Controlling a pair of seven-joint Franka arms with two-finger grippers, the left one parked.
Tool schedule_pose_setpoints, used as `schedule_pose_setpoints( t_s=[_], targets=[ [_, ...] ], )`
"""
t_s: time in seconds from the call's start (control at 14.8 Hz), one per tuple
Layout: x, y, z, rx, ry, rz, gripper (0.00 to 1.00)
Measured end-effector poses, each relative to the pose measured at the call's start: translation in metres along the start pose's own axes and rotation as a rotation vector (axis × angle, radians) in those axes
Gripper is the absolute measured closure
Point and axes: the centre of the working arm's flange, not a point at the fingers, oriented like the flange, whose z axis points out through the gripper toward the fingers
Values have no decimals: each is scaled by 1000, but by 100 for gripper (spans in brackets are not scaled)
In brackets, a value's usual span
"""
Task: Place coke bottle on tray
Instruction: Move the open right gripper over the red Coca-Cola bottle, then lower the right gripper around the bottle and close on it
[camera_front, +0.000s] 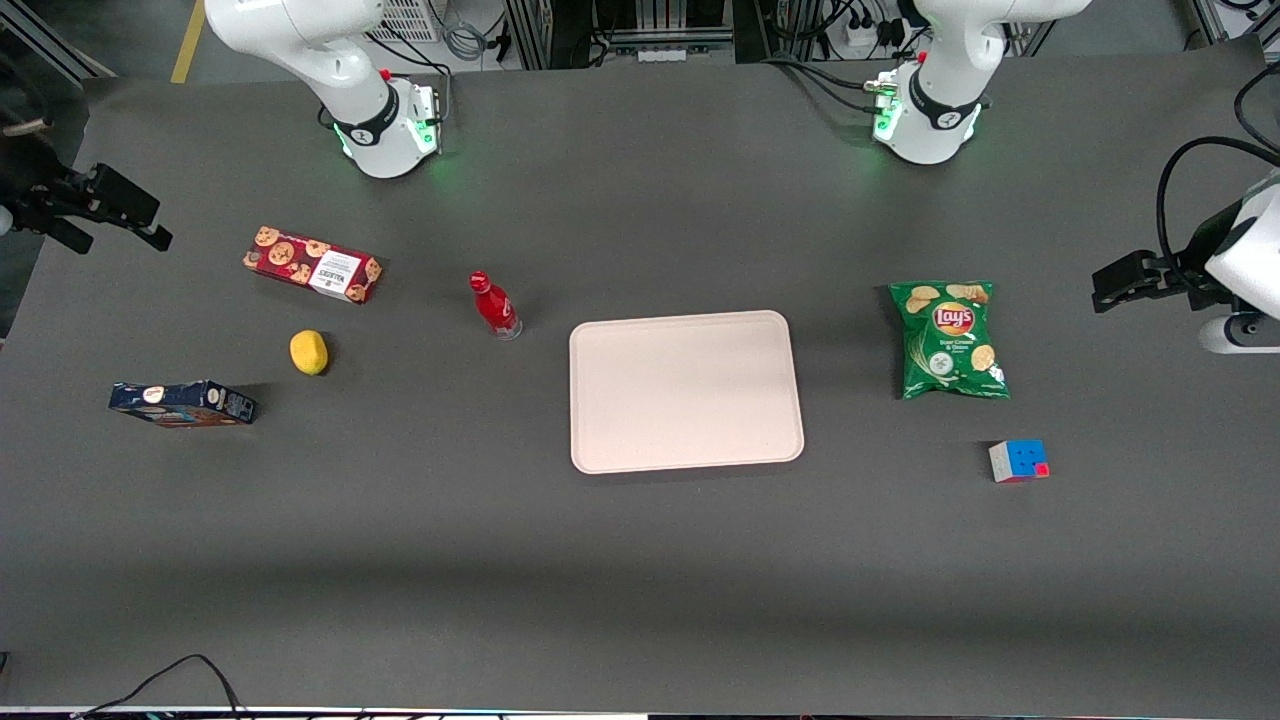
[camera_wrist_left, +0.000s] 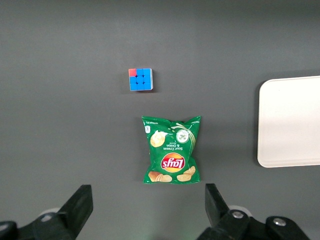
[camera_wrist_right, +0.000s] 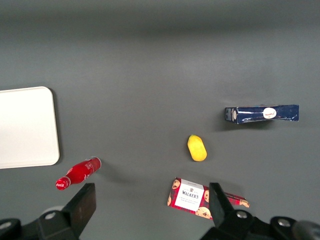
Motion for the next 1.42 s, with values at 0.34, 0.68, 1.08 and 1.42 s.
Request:
schedule_pose_setpoints(
  t_s=[0.34, 0.68, 1.08, 1.42],
  targets=[
    [15, -4, 10, -12, -15, -2, 0],
    [7, -70, 34, -38, -108, -40, 0],
    [-38, -217, 138, -73, -77, -69, 0],
    [-105, -286, 247, -54, -35, -88, 0]
  ],
)
